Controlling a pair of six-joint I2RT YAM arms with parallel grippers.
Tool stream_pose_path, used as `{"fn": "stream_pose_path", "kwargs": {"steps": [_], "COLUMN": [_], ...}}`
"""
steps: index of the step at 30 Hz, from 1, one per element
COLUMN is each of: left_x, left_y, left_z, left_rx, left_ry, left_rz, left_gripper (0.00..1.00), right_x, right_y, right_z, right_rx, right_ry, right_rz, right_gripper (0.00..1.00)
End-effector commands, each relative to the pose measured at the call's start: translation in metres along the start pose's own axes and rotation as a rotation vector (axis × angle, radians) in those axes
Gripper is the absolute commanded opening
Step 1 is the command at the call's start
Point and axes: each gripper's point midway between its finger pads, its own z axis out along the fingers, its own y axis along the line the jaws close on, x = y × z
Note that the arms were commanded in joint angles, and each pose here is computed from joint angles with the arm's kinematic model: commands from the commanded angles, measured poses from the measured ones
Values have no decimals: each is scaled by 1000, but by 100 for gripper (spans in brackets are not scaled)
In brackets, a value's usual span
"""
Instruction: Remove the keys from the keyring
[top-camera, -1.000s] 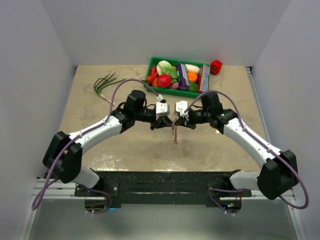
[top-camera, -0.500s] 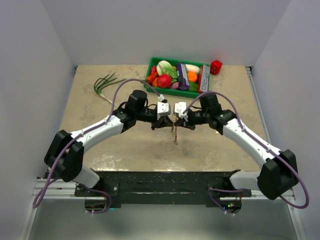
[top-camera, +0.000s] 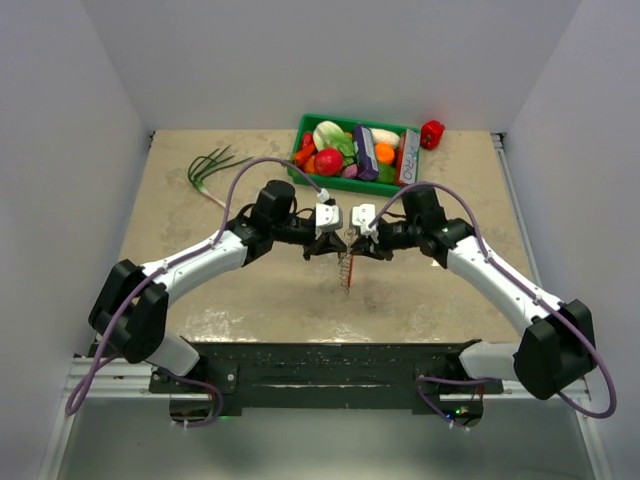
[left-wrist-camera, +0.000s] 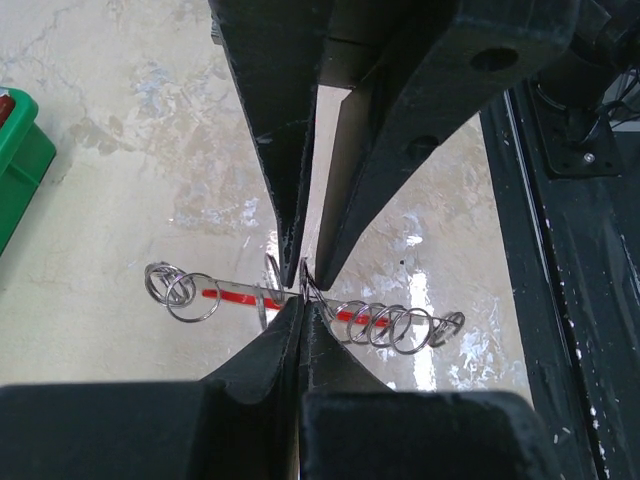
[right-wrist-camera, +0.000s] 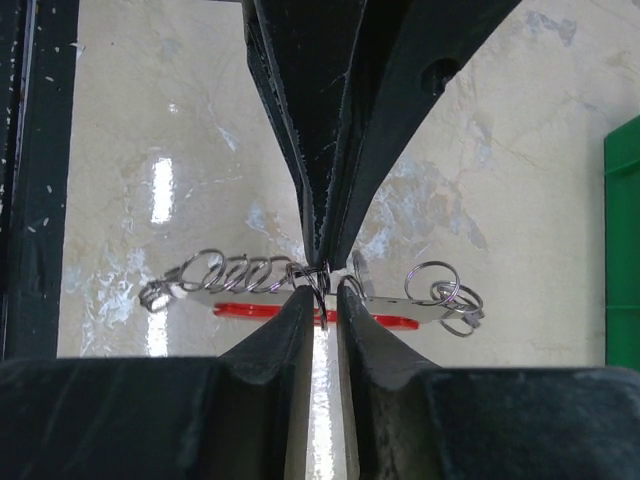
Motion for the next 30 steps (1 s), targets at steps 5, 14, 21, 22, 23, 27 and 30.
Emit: {"fn": "stream_pose_path", "kwargs": {"steps": [5, 14, 21, 22, 23, 27, 30], "left_x": [-32, -30, -34, -37, -38, -29, -23], "left_y": [-5, -4, -5, -3, -3, 5, 7], "left_z": [-6, -7, -7, -8, -7, -13, -24], "left_rx": [27, 22, 34, 31, 30, -9, -34], "left_ry": [-64, -59, -72, -74, -73, -35, -31], "left_rz": [74, 72, 65, 68, 75, 68, 65], "left_gripper": [0, 0, 0, 0, 0, 0, 0], "right_x": [-18, -11, -17, -17, -12, 34, 86], "right_y": [-11, -8, 2, 1, 0, -10, -19], "right_z": [-28, -25, -20, -20, -18, -5, 4], "right_rx": [-32, -46, -143, -142, -137, -107, -75], "right_ry": [-80, -67, -113, -112, -98, 53, 225], "right_rz": [-10, 19, 70, 74, 84, 101, 145], "right_gripper": [25, 26, 29, 30, 31, 36, 41]}}
